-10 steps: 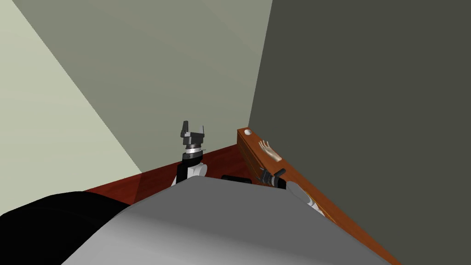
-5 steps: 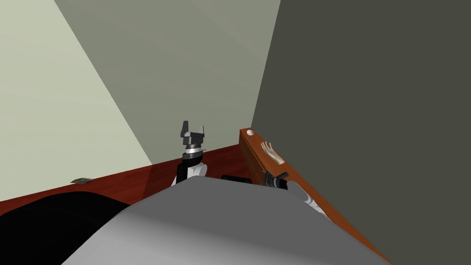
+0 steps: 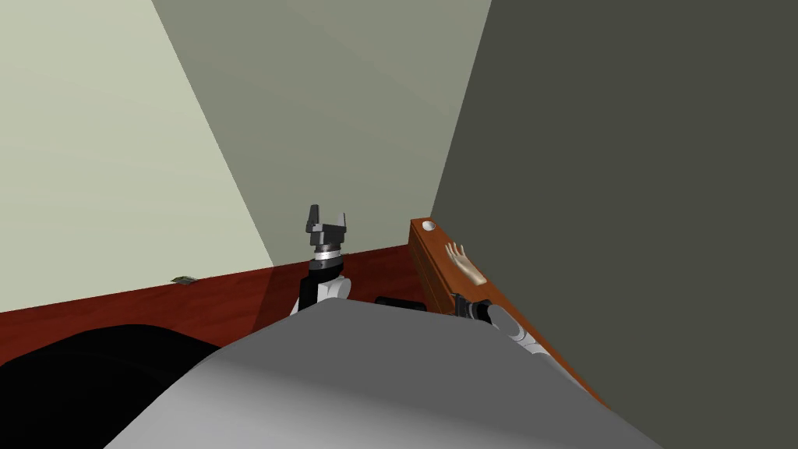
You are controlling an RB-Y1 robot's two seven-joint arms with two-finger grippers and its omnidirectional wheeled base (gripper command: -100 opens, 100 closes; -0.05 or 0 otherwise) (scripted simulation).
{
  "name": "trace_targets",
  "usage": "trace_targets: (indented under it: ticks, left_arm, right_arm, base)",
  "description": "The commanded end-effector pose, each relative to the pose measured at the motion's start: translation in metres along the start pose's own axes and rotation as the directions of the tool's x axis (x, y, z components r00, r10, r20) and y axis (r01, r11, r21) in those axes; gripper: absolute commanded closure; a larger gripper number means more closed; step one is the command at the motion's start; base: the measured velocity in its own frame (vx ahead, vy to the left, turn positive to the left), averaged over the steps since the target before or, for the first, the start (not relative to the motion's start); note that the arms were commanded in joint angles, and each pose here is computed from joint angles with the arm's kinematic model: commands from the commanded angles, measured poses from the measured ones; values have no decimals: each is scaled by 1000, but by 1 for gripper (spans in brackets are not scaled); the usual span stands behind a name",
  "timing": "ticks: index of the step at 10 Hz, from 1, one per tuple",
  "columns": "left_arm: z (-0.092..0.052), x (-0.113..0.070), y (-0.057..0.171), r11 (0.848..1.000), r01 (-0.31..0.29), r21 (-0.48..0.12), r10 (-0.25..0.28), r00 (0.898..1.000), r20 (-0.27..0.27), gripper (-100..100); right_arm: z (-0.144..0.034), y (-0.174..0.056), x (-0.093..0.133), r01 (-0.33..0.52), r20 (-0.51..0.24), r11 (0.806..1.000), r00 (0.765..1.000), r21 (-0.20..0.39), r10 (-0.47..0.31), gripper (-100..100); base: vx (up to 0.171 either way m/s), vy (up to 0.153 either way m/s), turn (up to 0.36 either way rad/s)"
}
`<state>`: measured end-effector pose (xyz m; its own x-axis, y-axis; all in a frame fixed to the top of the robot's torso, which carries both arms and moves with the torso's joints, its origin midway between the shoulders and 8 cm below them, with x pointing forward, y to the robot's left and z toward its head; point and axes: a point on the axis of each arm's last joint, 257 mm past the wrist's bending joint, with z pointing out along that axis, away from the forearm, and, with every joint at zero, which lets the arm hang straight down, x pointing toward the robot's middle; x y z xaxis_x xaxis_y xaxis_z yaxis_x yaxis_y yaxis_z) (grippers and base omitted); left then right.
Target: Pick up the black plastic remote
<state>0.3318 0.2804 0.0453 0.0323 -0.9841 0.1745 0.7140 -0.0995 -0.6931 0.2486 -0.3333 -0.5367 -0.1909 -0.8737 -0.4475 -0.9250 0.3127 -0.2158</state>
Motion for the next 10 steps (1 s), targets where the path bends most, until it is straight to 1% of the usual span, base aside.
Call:
trace_targets:
  ticks: [1, 2, 3, 4, 5, 6, 7, 9, 10]
  left_arm:
    - [0, 0, 0, 1000, 0, 0, 0, 1000, 0, 0]
    - [0, 0, 0, 1000, 0, 0, 0, 1000, 0, 0]
    - [0, 0, 0, 1000, 0, 0, 0, 1000, 0, 0]
    - [0, 0, 0, 1000, 0, 0, 0, 1000, 0, 0]
    - [0, 0, 0, 1000, 0, 0, 0, 1000, 0, 0]
    - [0, 0, 0, 1000, 0, 0, 0, 1000, 0, 0]
    - [0, 0, 0, 1000, 0, 0, 0, 1000, 0, 0]
    - [0, 0, 0, 1000, 0, 0, 0, 1000, 0, 0]
    - [0, 0, 0, 1000, 0, 0, 0, 1000, 0, 0]
  right_arm:
    - [0, 4, 14, 41, -42, 999, 998, -20, -42, -100]
    - [-2, 4, 31, 69, -82, 997, 994, -42, -73, -100]
    - [-2, 6, 36, 86, -98, 995, 991, -49, -91, -100]
    - [-5, 6, 52, 111, -135, 991, 984, -73, -120, -100]
    - [-5, 7, 56, 125, -147, 989, 980, -80, -136, -100]
    - [-9, 7, 72, 151, -183, 983, 968, -108, -169, -100]
    - [-10, 8, 74, 159, -190, 981, 966, -112, -178, -100]
    - [-18, 7, 102, 211, -253, 963, 935, -168, -249, -100]
    - [-19, 8, 105, 210, -259, 962, 933, -173, -250, -100]
  base:
    - [-24, -61, 126]
    - [-35, -62, 174]
    - [-20, -54, 105]
    - [-16, -67, 207]
    - [-20, -63, 100]
    - [-33, -63, 135]
    - [-27, -54, 95]
    - [-30, -74, 195]
    - [-22, -73, 61]
